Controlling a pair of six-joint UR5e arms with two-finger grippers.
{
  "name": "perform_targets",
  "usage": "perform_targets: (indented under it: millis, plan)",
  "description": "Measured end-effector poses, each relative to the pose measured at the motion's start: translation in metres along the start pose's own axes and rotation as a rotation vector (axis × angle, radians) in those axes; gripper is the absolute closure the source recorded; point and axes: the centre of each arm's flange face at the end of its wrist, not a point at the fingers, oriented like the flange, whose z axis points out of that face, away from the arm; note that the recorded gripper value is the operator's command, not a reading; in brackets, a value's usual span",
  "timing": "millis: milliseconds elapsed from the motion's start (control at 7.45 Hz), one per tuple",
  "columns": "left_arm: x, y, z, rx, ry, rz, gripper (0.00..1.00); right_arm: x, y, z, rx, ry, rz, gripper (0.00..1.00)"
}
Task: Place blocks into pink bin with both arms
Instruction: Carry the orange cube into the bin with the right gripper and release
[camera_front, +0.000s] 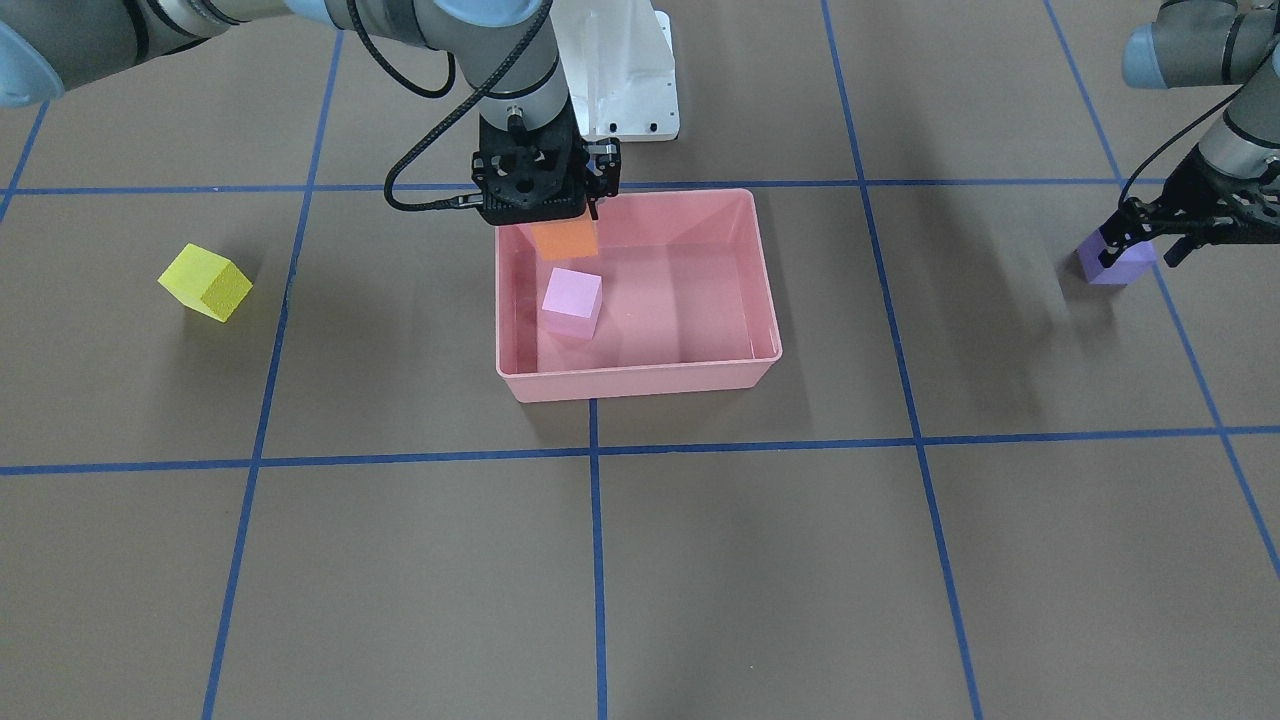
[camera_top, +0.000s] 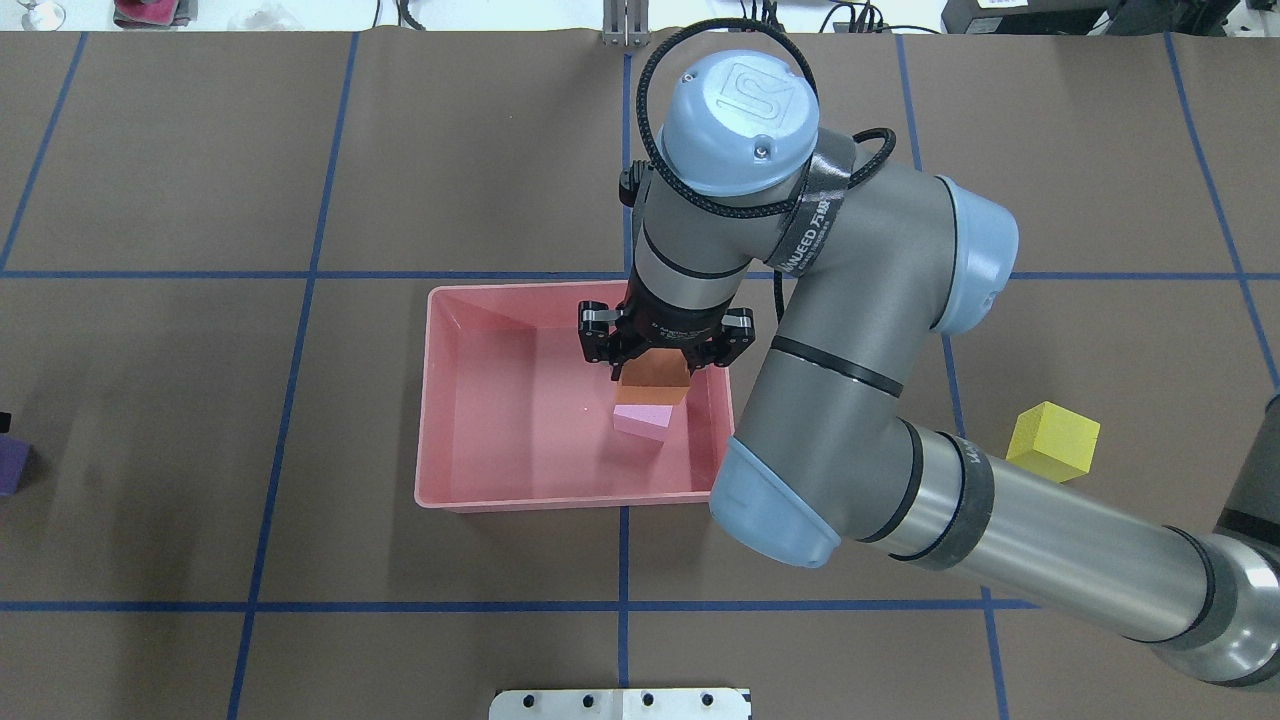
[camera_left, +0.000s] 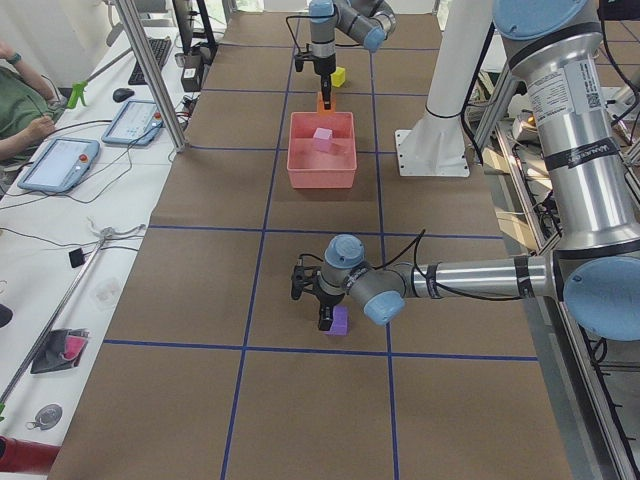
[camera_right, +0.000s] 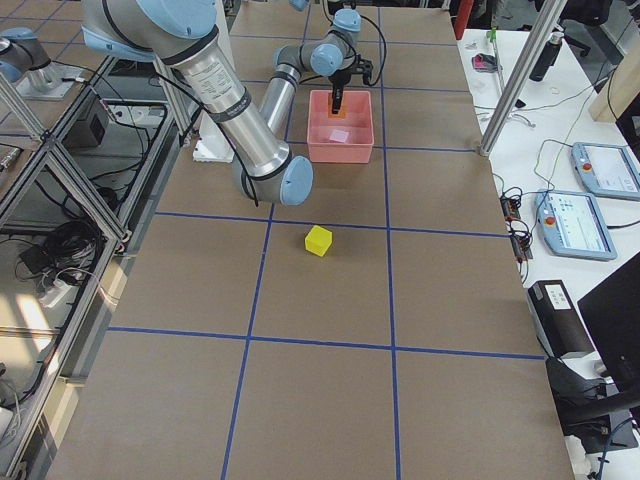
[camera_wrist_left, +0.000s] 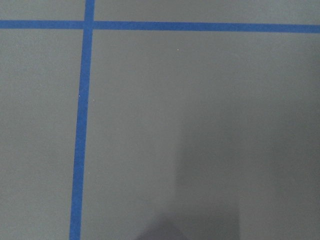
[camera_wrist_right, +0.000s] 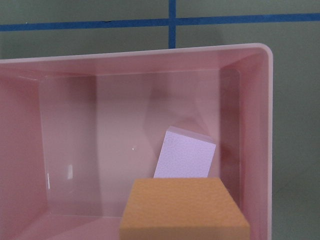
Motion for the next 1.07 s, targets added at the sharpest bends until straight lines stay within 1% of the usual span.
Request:
perform_targets:
  millis: [134,537,940,1074]
  plan:
    - [-0.001,0.003,0.002,-0.006,-0.003,0.002,0.0,-0.003,-0.001,0.005,0.002,-0.012,-0.007,1.0]
    - [-0.001,0.007,0.003,-0.014,-0.005,0.005,0.0,-0.018,0.004,0.026,0.0,-0.068,-0.006,1.0]
    - [-0.005,0.019,0.008,-0.039,-0.015,0.011,0.0,-0.031,0.011,0.056,-0.014,-0.111,-0.014,1.0]
    - [-0.005,0.021,0.008,-0.044,-0.016,0.013,0.1,-0.038,0.012,0.063,-0.013,-0.124,-0.016,1.0]
